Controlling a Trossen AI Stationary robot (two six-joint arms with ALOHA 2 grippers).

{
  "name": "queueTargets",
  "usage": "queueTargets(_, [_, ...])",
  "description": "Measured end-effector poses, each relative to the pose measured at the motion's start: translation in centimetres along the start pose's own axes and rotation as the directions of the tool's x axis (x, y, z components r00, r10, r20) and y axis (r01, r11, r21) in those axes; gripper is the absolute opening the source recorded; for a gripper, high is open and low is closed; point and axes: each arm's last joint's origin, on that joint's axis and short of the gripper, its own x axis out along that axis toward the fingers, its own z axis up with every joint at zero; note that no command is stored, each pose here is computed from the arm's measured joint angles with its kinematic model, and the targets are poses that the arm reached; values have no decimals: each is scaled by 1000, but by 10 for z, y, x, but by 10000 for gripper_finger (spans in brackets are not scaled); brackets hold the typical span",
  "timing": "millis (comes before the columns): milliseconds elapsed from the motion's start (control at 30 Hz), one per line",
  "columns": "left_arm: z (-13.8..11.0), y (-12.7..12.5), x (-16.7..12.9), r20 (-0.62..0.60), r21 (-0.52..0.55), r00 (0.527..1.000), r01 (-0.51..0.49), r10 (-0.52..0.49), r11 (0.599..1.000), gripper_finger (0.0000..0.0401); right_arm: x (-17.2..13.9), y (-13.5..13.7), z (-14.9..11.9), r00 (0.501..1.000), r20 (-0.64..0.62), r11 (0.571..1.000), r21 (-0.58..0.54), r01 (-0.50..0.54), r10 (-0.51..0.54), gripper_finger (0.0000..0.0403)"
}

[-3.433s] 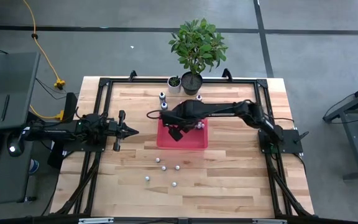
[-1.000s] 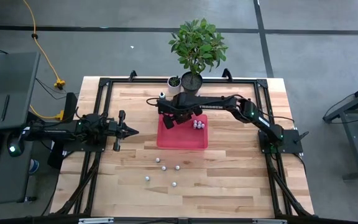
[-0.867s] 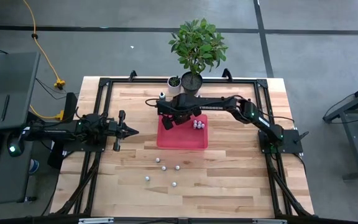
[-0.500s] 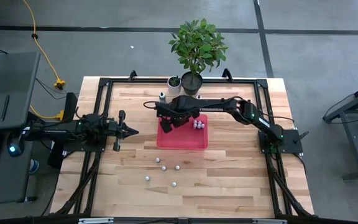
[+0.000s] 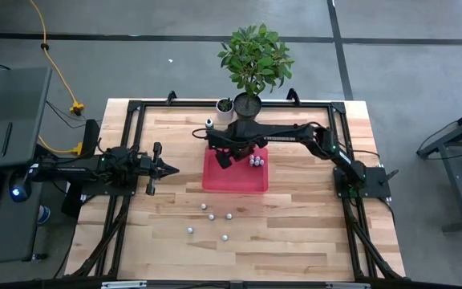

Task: Pick & Place food coloring
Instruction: Put the small red food coloring bottle into the pink container

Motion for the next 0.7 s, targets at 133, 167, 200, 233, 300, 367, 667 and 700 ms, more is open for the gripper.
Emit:
queueTargets(133, [0,0,0,0,0,1000,0,0,1000,0,14,-6,-12,997,6,996,45,-78,77,32])
queueTargets(167, [0,0,0,0,0,1000,0,0,1000,0,15,-9,-16,996,15,994,58,-89,89,32])
queueTargets(200, [0,0,0,0,0,1000,0,0,1000,0,15,-12,-20,995,23,993,69,-94,93,32])
queueTargets(233, [0,0,0,0,0,1000,0,0,1000,0,15,-15,-24,995,34,993,77,-94,91,32])
queueTargets(300, [0,0,0,0,0,1000,0,0,1000,0,15,-22,-31,996,33,993,88,-80,77,32])
queueTargets(367, [0,0,0,0,0,1000,0,0,1000,0,15,-27,-34,997,30,993,93,-75,73,32])
queueTargets(667, [0,0,0,0,0,1000,0,0,1000,0,13,-30,-26,994,60,995,33,-99,96,36])
queueTargets(700, [0,0,0,0,0,1000,0,0,1000,0,13,-31,-25,994,60,995,30,-97,96,38])
